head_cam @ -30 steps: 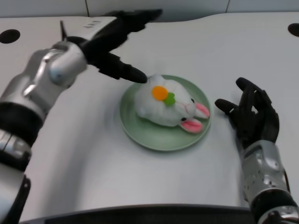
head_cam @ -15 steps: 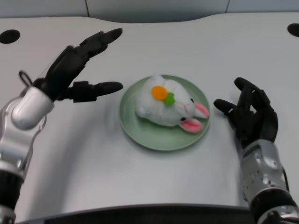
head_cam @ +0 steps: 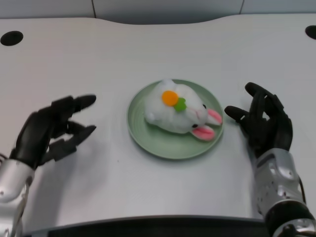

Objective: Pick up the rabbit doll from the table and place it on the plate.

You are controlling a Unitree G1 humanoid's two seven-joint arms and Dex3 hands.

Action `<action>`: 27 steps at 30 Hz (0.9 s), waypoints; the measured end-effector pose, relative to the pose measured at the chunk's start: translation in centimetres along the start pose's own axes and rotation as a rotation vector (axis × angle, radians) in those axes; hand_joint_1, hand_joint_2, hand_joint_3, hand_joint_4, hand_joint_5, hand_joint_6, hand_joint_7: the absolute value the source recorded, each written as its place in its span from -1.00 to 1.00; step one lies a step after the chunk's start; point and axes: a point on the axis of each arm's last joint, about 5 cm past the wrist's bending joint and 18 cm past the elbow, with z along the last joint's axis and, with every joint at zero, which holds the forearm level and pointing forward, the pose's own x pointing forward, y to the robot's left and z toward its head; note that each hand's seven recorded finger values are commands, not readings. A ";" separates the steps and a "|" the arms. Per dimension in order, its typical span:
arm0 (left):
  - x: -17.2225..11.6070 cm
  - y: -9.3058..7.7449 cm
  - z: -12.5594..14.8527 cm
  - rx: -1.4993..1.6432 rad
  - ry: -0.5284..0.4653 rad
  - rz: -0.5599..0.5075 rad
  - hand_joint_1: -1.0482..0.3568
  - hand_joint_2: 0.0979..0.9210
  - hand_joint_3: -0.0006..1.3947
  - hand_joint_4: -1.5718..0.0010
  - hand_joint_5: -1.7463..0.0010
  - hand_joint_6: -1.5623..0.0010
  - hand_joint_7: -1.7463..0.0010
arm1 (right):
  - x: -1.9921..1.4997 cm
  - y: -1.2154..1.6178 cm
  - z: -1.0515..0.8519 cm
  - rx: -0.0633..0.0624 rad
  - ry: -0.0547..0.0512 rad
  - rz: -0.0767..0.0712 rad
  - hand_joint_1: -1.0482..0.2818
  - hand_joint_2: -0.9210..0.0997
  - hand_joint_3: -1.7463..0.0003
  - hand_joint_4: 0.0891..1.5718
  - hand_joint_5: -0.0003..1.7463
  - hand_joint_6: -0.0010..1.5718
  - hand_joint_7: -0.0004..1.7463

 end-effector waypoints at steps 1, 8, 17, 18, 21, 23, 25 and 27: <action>-0.3 -0.1 -0.2 -0.014 0.018 -0.006 -0.10 1.00 -0.51 0.29 -0.77 0.08 0.73 | -0.01 -0.03 0.01 0.000 -0.001 -0.001 -0.03 -1.00 0.35 -0.56 0.32 -0.58 0.04; -2.1 -1.1 -0.9 -0.125 0.109 -0.030 -0.08 1.00 -0.56 0.44 -1.00 0.01 0.47 | -0.25 -0.10 -0.10 0.006 -0.012 -0.018 0.00 -1.00 0.37 -0.49 0.31 -0.55 0.01; -2.8 -2.1 -1.9 -0.207 0.142 -0.030 -0.17 1.00 -0.41 0.34 -0.98 0.15 -0.10 | -0.33 -0.07 -0.01 0.009 -0.019 -0.016 0.00 -1.00 0.36 -0.48 0.30 -0.53 -0.02; -2.8 -2.1 -2.0 -0.230 0.148 -0.025 -0.17 1.00 -0.40 0.34 -0.99 0.19 -0.23 | -0.35 -0.08 -0.02 0.009 -0.019 -0.017 0.00 -1.00 0.36 -0.48 0.30 -0.52 -0.02; -2.9 -2.3 -2.6 -0.288 0.181 -0.019 -0.17 1.00 -0.37 0.32 -1.00 0.27 -0.47 | -0.36 -0.14 -0.03 0.008 -0.014 -0.015 -0.03 -1.00 0.37 -0.50 0.28 -0.51 -0.02; -2.9 -2.4 -2.8 -0.318 0.202 -0.016 -0.16 1.00 -0.38 0.32 -1.00 0.33 -0.62 | -0.35 -0.19 -0.03 0.007 -0.011 -0.013 -0.01 -1.00 0.38 -0.47 0.27 -0.50 -0.03; -2.8 -2.5 -2.9 -0.342 0.218 -0.012 -0.16 1.00 -0.39 0.31 -1.00 0.35 -0.70 | -0.35 -0.21 -0.04 0.008 -0.009 -0.020 0.01 -1.00 0.40 -0.44 0.27 -0.48 -0.05; -2.8 -2.4 -3.1 -0.363 0.224 -0.006 -0.15 1.00 -0.38 0.31 -1.00 0.39 -0.81 | -0.36 -0.23 -0.07 0.009 -0.005 -0.027 0.01 -1.00 0.39 -0.45 0.26 -0.48 -0.07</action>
